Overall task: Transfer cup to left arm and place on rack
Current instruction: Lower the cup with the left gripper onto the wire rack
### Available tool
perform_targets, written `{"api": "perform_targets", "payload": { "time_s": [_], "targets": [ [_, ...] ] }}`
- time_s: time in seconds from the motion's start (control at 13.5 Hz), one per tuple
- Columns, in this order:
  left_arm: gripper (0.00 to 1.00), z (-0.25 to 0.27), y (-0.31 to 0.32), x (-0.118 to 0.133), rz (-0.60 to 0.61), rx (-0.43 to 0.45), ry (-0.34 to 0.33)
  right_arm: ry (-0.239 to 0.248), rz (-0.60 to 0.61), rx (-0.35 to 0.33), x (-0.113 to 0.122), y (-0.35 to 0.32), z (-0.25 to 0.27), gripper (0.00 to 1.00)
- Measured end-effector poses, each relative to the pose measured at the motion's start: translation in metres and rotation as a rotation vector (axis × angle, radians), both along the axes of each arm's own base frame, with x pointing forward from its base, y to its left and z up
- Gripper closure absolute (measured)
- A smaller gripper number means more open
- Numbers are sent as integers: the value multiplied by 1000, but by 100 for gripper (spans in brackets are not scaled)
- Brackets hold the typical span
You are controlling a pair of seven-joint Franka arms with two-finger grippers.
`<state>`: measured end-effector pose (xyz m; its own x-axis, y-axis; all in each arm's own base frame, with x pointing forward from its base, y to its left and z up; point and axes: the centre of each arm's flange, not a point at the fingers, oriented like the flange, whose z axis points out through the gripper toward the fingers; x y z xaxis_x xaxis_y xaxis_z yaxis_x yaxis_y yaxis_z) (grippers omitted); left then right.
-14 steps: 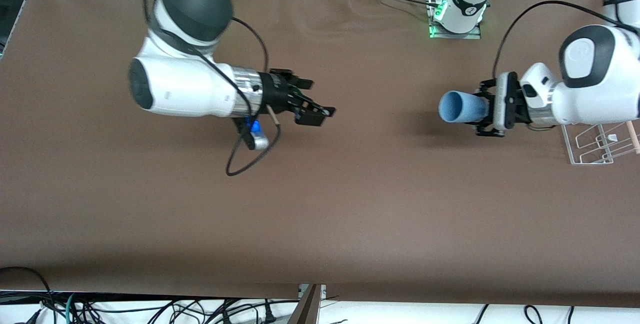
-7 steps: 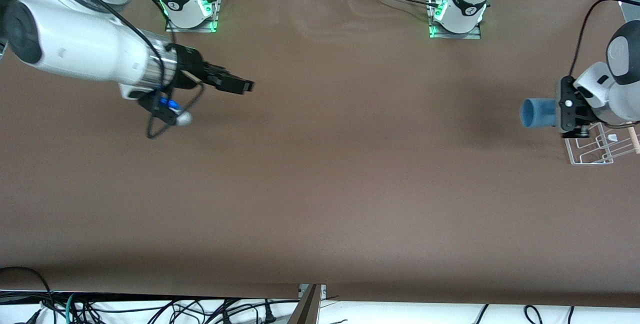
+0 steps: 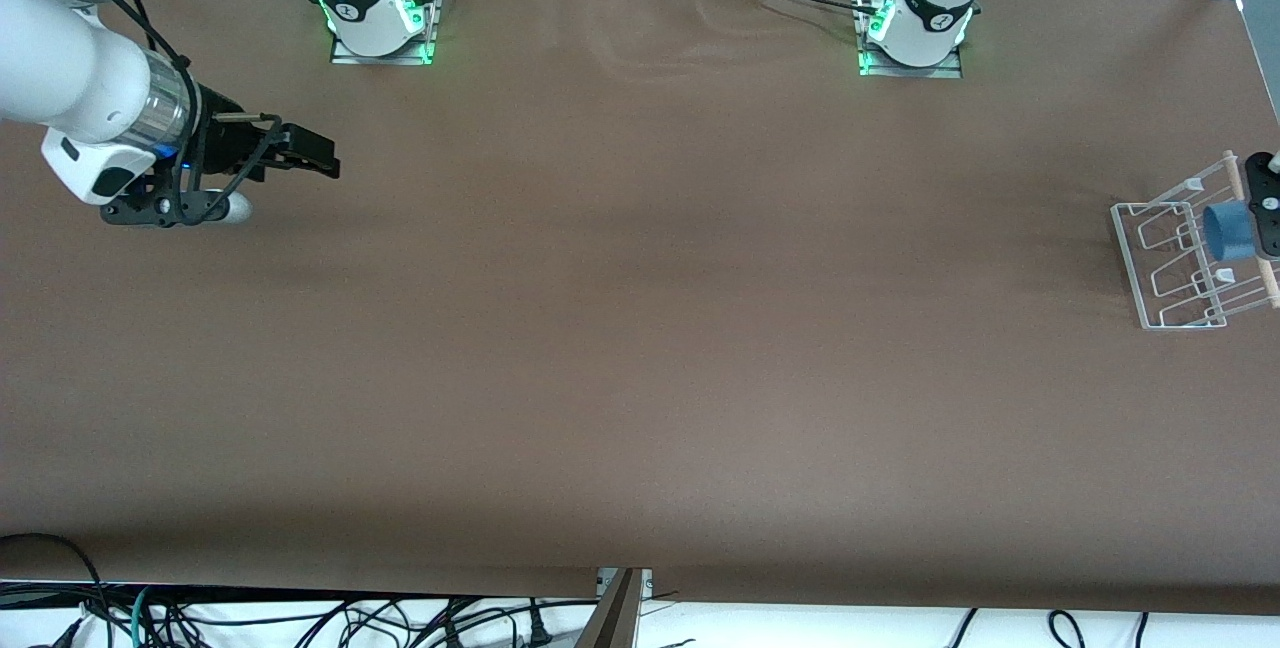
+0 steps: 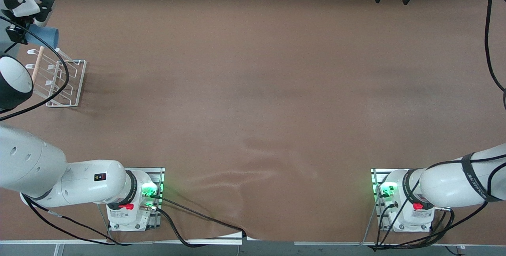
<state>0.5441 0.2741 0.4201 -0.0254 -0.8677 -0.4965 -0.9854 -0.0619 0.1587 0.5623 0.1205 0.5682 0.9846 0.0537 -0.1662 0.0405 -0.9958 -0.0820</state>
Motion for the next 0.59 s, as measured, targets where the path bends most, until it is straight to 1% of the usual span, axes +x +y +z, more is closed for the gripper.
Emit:
{"api": "perform_targets", "payload": {
  "time_s": [0.07,0.15,0.3,0.37,0.59],
  "targets": [
    [31,-8,6,0,-18,42,15,-19,22,-25,-2,-3,2,0],
    [31,-16,8,1,-35,94,26,-39,49,-37,-5,-4,4,0],
    [31,-29,9,2,-55,207,42,-67,96,-41,-10,-7,5,0],
    [31,-34,8,2,-64,245,40,-74,107,-41,-11,-9,5,0],
    [31,-48,3,1,-114,342,7,-90,105,-53,-7,-19,5,0]
  ]
}}
